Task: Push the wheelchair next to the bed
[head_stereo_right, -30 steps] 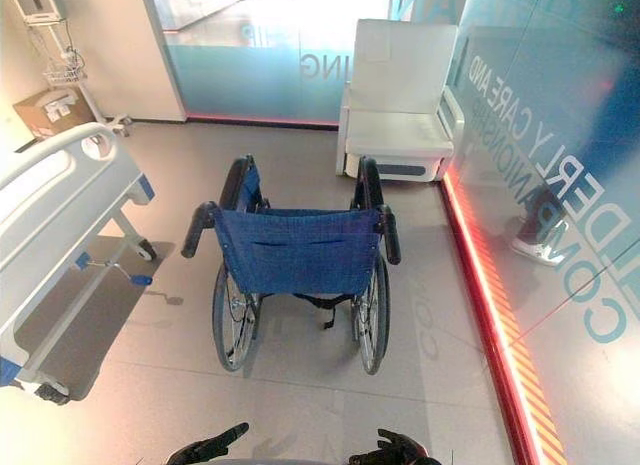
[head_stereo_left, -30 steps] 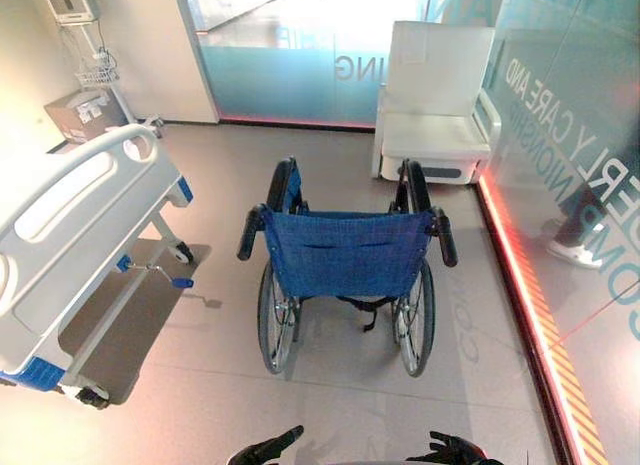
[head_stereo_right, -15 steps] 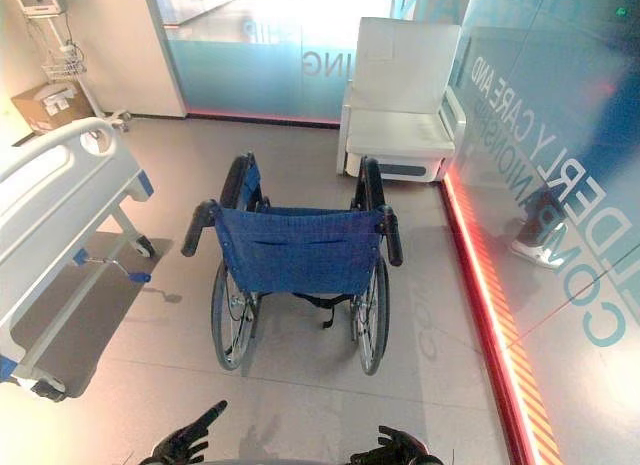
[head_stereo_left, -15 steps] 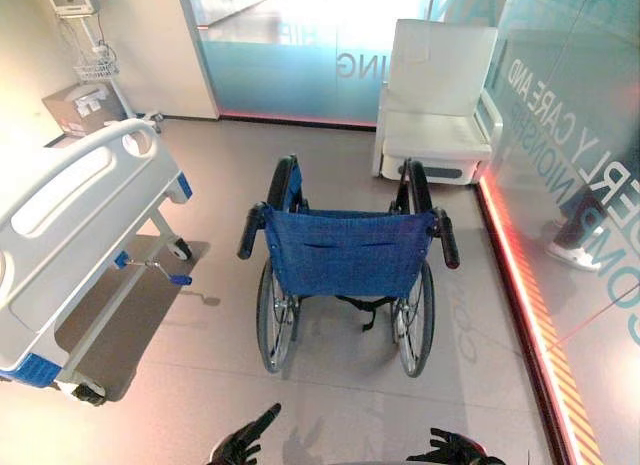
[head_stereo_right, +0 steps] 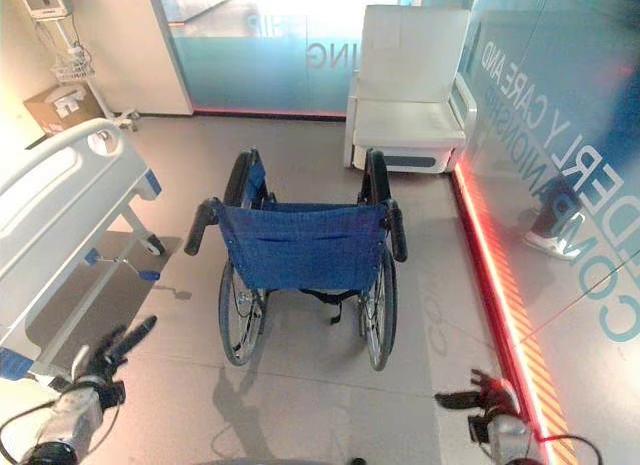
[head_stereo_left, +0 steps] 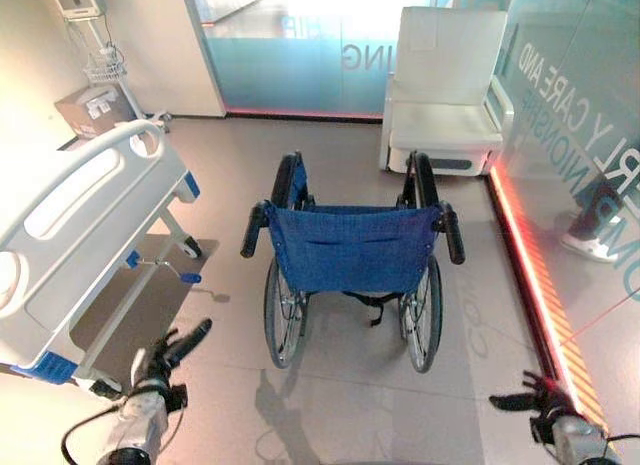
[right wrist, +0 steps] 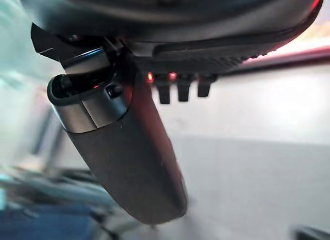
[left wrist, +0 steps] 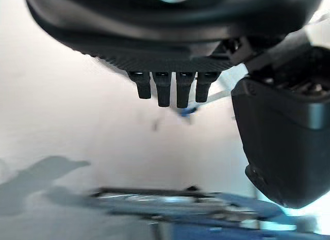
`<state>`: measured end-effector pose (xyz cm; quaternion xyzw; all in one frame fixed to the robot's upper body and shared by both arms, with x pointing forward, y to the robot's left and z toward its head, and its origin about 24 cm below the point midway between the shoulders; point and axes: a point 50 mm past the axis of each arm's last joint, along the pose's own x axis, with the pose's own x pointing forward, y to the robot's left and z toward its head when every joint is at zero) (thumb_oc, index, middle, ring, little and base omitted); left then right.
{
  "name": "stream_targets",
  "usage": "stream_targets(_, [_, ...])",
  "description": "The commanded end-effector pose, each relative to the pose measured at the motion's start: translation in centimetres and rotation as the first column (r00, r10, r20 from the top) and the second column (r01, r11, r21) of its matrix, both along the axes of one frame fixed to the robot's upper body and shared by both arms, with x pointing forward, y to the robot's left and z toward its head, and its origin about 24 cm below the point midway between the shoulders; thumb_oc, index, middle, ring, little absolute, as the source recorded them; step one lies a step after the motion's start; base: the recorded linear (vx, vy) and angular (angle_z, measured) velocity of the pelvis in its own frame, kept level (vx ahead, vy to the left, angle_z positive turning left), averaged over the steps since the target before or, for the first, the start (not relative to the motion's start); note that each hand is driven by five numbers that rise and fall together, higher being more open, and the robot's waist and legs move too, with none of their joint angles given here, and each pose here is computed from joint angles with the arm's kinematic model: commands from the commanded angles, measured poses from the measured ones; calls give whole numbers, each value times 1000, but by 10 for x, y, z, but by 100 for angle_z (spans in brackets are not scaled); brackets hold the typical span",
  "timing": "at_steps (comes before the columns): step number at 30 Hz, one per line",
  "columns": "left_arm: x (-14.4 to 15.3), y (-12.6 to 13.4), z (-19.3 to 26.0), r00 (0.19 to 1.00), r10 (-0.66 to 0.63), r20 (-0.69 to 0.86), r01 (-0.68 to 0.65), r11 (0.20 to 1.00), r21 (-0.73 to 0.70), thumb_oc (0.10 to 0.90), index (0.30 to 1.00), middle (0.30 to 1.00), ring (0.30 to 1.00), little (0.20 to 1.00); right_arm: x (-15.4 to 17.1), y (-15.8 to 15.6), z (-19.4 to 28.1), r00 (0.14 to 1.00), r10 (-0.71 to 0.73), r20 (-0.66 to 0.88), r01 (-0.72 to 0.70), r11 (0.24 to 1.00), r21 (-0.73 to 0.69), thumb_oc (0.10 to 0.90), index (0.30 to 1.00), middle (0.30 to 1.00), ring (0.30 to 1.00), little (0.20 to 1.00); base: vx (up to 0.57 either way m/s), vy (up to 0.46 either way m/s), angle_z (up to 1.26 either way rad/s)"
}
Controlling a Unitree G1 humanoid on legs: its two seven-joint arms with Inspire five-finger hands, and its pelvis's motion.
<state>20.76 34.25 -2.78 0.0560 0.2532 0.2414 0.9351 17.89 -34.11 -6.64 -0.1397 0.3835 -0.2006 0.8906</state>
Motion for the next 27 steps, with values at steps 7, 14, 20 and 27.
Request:
stream_targets(7, [79, 8, 141, 859, -117, 498, 61, 990, 128, 800, 900, 900, 900, 900, 83, -1, 99, 906, 69, 417, -27, 994, -108, 800, 900, 900, 900, 900, 19, 3, 1])
stream_targets(14, [100, -5, 180, 759, -198, 620, 189, 979, 80, 800, 900, 900, 900, 900, 119, 22, 168, 764, 245, 597, -120, 963, -242, 800, 900, 900, 900, 900, 0, 0, 0])
stream_targets(20, [117, -27, 200, 702, -283, 654, 310, 948, 77, 800, 900, 900, 900, 900, 136, 38, 204, 693, 354, 628, -140, 921, -364, 800, 900, 900, 900, 900, 1, 3, -1])
stream_targets(27, [135, -46, 196, 746, -374, 550, 404, 912, 72, 800, 900, 900, 900, 900, 150, 53, 223, 659, 421, 623, -184, 893, -410, 800, 900, 900, 900, 900, 0, 0, 0])
